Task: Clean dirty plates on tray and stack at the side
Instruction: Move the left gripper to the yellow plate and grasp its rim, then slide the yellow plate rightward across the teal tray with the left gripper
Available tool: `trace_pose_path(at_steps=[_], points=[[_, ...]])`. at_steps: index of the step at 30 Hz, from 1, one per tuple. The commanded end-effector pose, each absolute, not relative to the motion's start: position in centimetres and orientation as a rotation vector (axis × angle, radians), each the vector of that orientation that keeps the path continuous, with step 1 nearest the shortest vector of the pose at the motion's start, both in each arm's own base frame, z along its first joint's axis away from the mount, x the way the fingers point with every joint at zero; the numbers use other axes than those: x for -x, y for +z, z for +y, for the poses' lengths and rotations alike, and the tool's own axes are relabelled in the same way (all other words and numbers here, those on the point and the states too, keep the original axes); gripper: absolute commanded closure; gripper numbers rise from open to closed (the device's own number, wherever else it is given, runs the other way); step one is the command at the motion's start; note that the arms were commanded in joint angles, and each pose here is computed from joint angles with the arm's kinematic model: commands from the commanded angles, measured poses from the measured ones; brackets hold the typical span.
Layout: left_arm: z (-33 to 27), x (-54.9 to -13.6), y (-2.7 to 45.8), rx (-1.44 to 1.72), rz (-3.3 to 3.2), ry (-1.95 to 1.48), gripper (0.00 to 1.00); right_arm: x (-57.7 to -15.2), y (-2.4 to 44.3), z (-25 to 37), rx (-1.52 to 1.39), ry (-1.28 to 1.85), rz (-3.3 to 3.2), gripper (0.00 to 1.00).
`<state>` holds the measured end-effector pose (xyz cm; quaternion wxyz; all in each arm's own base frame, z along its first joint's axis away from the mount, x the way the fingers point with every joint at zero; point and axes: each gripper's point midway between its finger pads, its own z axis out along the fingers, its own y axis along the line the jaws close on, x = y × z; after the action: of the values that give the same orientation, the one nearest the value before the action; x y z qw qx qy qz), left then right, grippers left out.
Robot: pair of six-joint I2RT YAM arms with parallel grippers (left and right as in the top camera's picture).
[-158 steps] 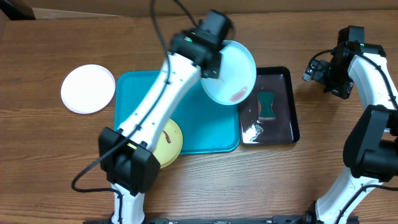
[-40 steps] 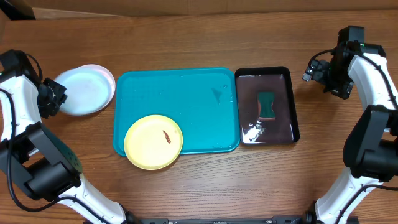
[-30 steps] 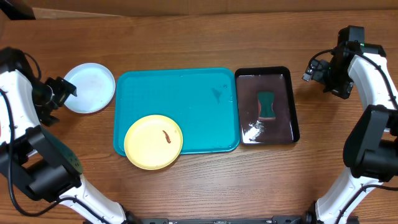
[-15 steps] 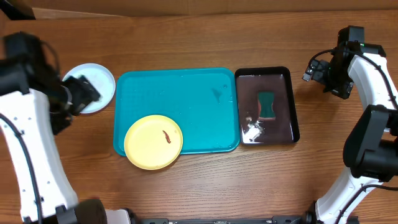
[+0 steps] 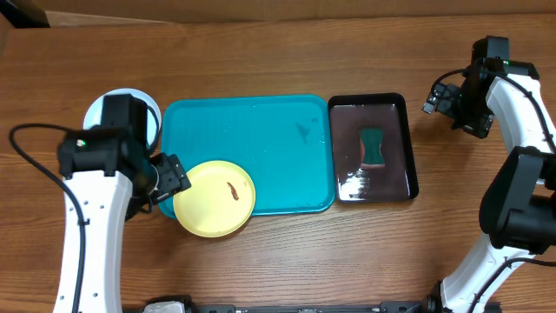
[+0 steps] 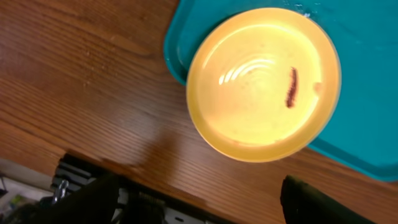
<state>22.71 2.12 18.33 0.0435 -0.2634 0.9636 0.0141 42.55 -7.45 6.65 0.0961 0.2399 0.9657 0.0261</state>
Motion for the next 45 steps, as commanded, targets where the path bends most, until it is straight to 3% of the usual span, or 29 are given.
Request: trace_pose_path(at_steps=[1,6,11,13,23,30,35,38,42,45], points=[[3.7,-22.1,15.7,0.922,2.902,0.194,0.19,-43.1,8.1,-7.8,-0.708,0.076,2.819,0.00],[3.4,-22.3,11.2,0.936,2.909,0.174,0.23,-43.1,8.1,-7.8,-0.708,0.076,2.819,0.00],[3.6,-21.9,7.4,0.950,2.927,0.184,0.53,-43.1,8.1,-7.8,-0.708,0.076,2.819,0.00],[3.7,-21.8,6.4,0.962,2.925,0.184,0.58,-43.1,8.1,-7.8,-0.708,0.076,2.819,0.00],[3.8,-21.6,3.7,0.982,2.966,0.196,0.58,-43.1,8.1,-7.8,-0.708,0.076,2.819,0.00],[2.9,-21.9,2.8,0.989,2.999,0.119,0.76,-43.1,8.1,-7.8,-0.708,0.076,2.819,0.00],[2.1,-21.9,2.6,0.970,3.027,0.060,0.83,-43.1,8.1,-7.8,-0.708,0.076,2.819,0.00],[2.1,-21.9,2.6,0.970,3.027,0.054,0.96,-43.1,8.1,-7.8,-0.708,0.076,2.819,0.00],[0.9,-22.5,2.6,0.925,3.037,-0.066,0.96,-43.1,8.1,-7.8,-0.708,0.076,2.819,0.00],[-1.9,-24.0,3.2,0.774,3.038,-0.341,0.96,-43.1,8.1,-7.8,-0.708,0.076,2.819,0.00]])
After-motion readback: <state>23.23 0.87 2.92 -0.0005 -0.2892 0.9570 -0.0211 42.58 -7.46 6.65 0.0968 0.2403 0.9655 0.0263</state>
